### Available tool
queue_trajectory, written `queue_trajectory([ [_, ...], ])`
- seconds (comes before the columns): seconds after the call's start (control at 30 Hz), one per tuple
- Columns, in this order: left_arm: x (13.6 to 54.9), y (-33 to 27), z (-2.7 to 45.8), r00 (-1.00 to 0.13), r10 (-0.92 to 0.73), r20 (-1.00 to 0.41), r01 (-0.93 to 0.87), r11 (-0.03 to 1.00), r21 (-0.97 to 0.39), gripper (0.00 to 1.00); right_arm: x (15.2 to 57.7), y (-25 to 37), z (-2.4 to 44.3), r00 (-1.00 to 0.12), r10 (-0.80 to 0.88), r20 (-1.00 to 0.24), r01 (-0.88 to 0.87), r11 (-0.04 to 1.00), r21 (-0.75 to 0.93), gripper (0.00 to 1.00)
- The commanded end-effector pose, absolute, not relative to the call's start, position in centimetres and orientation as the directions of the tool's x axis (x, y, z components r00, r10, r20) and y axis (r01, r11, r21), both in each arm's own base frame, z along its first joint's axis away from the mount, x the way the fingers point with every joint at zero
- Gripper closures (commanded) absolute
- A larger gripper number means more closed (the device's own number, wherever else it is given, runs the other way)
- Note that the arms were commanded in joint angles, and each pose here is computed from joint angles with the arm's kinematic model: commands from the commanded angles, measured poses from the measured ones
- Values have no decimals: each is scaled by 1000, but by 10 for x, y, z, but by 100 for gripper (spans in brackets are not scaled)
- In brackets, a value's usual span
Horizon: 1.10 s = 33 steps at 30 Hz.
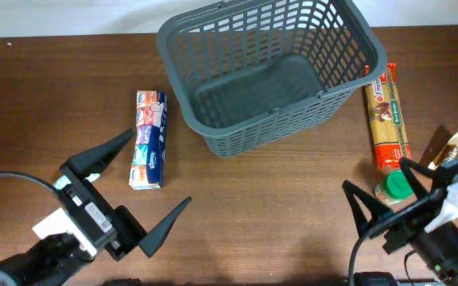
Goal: Pack container
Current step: 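Raise both arms and move grippers toward the grey basket rims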
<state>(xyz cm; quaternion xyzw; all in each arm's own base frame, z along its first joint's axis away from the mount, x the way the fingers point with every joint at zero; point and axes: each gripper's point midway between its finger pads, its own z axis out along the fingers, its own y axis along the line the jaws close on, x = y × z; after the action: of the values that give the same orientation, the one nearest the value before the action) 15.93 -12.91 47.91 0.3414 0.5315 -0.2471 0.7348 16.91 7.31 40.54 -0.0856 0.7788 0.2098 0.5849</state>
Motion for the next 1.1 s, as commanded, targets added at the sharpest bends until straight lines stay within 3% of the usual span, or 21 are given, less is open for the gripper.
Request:
queue_trajectory([
  [0.0, 146, -136, 491, 307, -32, -951, 773, 592, 229, 1, 165, 67, 449, -202, 105, -974, -362, 916, 174, 1],
  [0.2, 129, -149, 506, 224, -68, -972, 865, 473, 166, 1, 168, 52, 523, -131, 101, -986, -290, 947, 135, 1],
  [0.33, 124, -150, 518, 203, -89, -975, 876, 460, 141, 1, 179, 80, 544, -179, -26, -984, -464, 884, 61, 1],
  [0.53, 135, -144, 515, 100, -126, -987, 860, 510, 22, 1, 212, 97, 543, -343, -19, -939, -538, 824, 179, 1],
  [0.73, 136, -144, 511, 98, -112, -989, 858, 513, 27, 1, 217, 103, 520, -468, -18, -883, -538, 799, 269, 1],
  [0.93, 137, -143, 527, 173, -126, -977, 848, 524, 82, 1, 232, 97, 511, -502, -18, -865, -500, 822, 273, 1],
  [1.07, 155, -142, 535, 56, -202, -978, 863, 502, -54, 1, 239, 90, 507, -508, -19, -861, -463, 849, 254, 1],
])
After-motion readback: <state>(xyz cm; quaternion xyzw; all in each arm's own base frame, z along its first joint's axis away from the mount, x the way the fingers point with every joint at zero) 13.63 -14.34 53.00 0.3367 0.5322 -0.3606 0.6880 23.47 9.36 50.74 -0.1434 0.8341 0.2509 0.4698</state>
